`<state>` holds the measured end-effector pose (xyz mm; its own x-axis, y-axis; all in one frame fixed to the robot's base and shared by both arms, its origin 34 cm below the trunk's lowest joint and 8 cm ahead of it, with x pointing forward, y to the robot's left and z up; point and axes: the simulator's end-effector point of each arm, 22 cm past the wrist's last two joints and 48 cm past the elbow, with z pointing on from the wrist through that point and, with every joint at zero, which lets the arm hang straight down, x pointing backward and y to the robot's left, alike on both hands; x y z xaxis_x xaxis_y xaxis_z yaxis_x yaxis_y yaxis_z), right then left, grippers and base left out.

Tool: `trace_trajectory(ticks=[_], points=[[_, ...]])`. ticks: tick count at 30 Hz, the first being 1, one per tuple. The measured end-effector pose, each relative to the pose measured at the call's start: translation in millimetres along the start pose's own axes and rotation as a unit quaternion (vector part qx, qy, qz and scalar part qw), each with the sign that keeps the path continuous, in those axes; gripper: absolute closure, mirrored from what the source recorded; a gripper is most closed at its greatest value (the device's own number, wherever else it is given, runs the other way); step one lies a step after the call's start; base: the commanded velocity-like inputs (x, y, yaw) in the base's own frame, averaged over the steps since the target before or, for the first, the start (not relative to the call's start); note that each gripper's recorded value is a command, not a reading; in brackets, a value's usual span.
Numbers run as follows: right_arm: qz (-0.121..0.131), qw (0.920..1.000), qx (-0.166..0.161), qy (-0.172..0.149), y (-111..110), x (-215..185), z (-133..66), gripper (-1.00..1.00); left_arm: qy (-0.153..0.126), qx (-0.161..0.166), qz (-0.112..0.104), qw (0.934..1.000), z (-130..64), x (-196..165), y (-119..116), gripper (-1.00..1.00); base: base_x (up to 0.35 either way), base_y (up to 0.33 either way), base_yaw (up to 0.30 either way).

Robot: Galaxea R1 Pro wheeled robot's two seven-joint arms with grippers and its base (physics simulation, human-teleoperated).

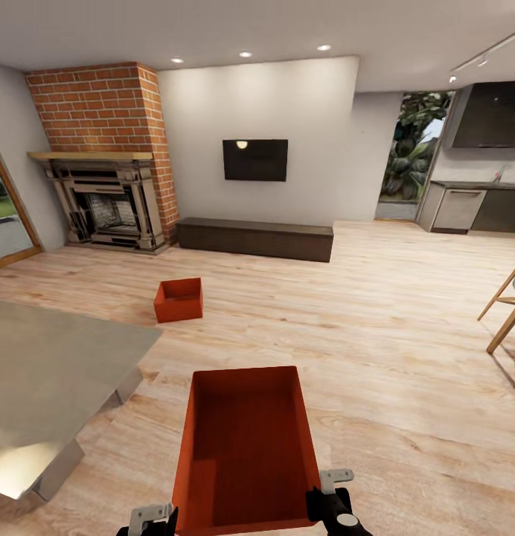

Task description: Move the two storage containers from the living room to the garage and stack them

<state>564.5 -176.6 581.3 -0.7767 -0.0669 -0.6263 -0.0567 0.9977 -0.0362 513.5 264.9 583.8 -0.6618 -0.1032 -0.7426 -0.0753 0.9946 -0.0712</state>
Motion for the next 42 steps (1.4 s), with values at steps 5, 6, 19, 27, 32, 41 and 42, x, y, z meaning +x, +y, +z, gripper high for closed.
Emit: trace_trajectory(ticks=[5,6,19,27,32,41,42], points=[[0.000,1.0000,0.000,0.000,-0.4,-4.6,-6.1,1.00,0.000,0.000,0.000,1.0000,-5.3,-5.4,-0.6,1.00,0.000,0.000,0.000],[0.000,1.0000,0.000,0.000,-0.5,-5.4,-7.3,1.00,0.000,0.000,0.000,1.0000,-6.3,-6.5,-0.8,1.00,0.000,0.000,0.000],[0.000,1.0000,0.000,0.000,-1.3,-16.6,-22.6,1.00,0.000,0.000,-0.001,1.0000,-19.7,-20.1,-2.2,1.00,0.000,0.000,0.000],[0.000,1.0000,0.000,0.001,-1.6,-22.8,-31.9,1.00,0.001,0.000,-0.001,1.0000,-27.8,-27.7,-2.9,1.00,0.000,0.000,0.000],[0.000,1.0000,0.000,0.001,-1.5,-26.6,-37.6,1.00,0.001,0.000,0.000,1.0000,-32.8,-32.3,-3.1,1.00,0.000,0.000,0.000],[0.001,1.0000,0.000,0.001,-2.1,-31.9,-46.5,1.00,0.000,0.000,0.000,1.0000,-40.7,-39.4,-4.0,1.00,0.000,0.000,0.000],[0.001,1.0000,0.000,0.001,-2.1,-31.9,-46.5,1.00,0.000,0.000,-0.001,1.0000,-40.7,-39.5,-4.0,1.00,0.000,0.000,0.000]])
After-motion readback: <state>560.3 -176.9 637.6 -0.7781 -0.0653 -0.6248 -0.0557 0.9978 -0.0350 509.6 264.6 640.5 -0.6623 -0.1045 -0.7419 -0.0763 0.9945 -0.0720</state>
